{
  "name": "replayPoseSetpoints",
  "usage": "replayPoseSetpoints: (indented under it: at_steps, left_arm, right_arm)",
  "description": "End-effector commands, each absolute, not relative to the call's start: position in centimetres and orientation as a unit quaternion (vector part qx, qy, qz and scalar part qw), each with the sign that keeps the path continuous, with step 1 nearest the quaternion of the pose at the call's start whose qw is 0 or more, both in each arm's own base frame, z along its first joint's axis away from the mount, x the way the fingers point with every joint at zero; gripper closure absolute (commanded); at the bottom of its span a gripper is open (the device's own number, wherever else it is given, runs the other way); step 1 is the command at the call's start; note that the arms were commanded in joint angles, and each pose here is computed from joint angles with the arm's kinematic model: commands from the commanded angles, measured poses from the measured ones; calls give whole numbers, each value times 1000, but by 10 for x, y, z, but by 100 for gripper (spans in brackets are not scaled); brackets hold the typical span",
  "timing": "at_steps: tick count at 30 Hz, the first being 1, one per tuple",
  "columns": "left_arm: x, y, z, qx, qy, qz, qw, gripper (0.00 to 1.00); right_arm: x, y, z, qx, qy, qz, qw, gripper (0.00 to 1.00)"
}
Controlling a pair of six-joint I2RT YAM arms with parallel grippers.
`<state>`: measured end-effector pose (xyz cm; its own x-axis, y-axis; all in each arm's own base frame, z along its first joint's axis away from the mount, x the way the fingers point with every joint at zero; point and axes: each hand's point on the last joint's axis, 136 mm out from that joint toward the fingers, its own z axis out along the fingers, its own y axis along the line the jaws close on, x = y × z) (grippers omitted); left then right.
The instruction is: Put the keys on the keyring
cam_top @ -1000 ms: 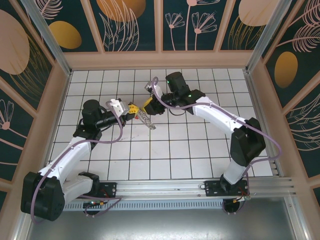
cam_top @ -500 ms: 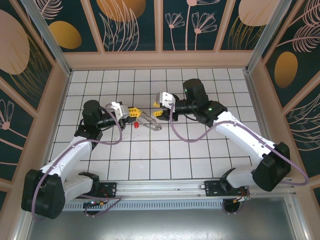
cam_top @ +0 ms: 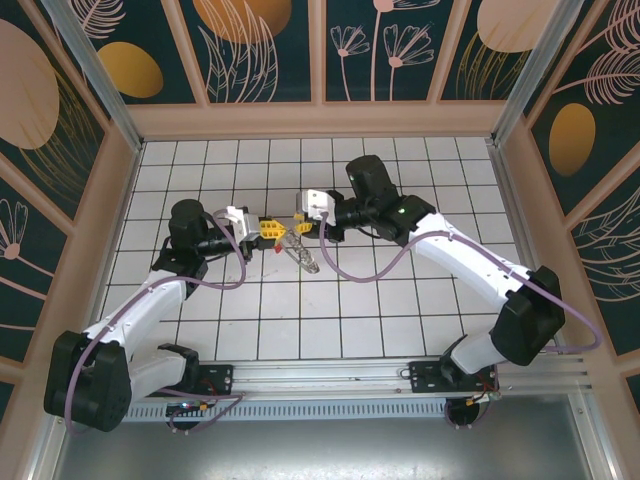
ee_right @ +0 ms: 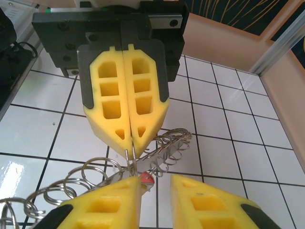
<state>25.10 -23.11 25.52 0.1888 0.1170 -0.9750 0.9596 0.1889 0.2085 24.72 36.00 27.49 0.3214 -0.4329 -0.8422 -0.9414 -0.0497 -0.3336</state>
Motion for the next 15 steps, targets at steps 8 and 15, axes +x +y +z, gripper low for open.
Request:
replayPoseSetpoints:
  at_steps: [8, 15]
  left_arm:
    - [250, -235, 268, 531, 496, -374, 576, 100]
    - [248, -237, 268, 533, 494, -378, 573, 100]
  right_arm:
    - [240, 367, 272, -692, 498, 270, 447, 69]
    - [242, 373, 267, -696, 499, 269, 441, 78]
